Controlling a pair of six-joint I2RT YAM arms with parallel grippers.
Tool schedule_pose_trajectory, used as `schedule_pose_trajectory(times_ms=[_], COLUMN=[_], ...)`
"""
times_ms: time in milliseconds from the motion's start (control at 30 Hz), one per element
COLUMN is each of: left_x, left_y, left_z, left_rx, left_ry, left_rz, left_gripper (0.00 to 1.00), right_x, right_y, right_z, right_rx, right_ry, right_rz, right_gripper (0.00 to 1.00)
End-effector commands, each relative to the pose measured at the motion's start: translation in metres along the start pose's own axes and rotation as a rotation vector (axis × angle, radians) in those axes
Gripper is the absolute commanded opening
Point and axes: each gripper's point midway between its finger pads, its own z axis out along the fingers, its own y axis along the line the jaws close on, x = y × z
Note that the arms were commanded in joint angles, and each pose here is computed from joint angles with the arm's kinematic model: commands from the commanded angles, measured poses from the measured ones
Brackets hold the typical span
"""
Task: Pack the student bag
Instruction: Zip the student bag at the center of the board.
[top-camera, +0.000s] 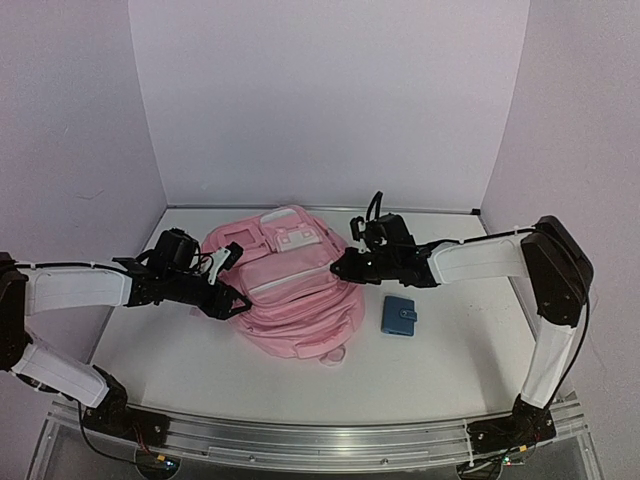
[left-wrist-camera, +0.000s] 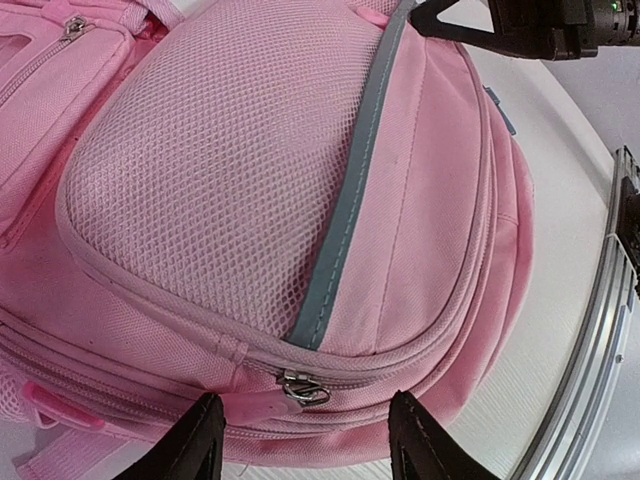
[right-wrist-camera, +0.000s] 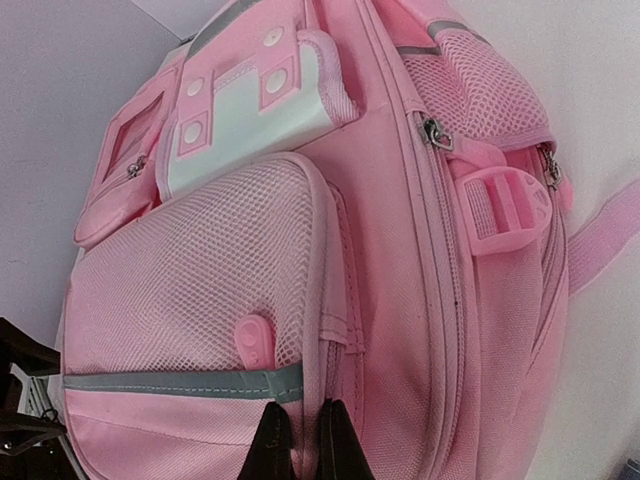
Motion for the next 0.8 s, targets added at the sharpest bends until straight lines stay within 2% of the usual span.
schedule_pose_trajectory(times_ms=[0, 200, 333, 567, 767], left_x=[-0.012, -0.009, -0.003, -0.015, -0.024], left_y=[-0.013, -0.055, -0.067, -0.052, -0.002], left_z=[0.001, 0.003, -0.001, -0.023, -0.031], left_rx=[0.064, 0.202, 0.198, 0.07, -0.088], left_ry=[-0.039, -0.006, 0.021, -0.059, -0.097], left_rz=[0.015, 0.009, 0.001, -0.023, -0.101], left_gripper=[0.51, 0.4, 0.38, 0.4, 0.44], right_x=[-0.024, -0.023, -0.023, -0.023, -0.023], right_y=[0.013, 0.012, 0.011, 0.013, 0.012], right_z=[0.004, 0.005, 0.006, 0.005, 0.001], right_rx=[-0.044, -0.045, -0.046, -0.057, -0.054], right_ry=[-0.069, -0.066, -0.065, -0.064, -0.071], right_rz=[-0.008, -0.005, -0.004, -0.001, 0.002], right_gripper=[0.0, 0.0, 0.0, 0.0, 0.0])
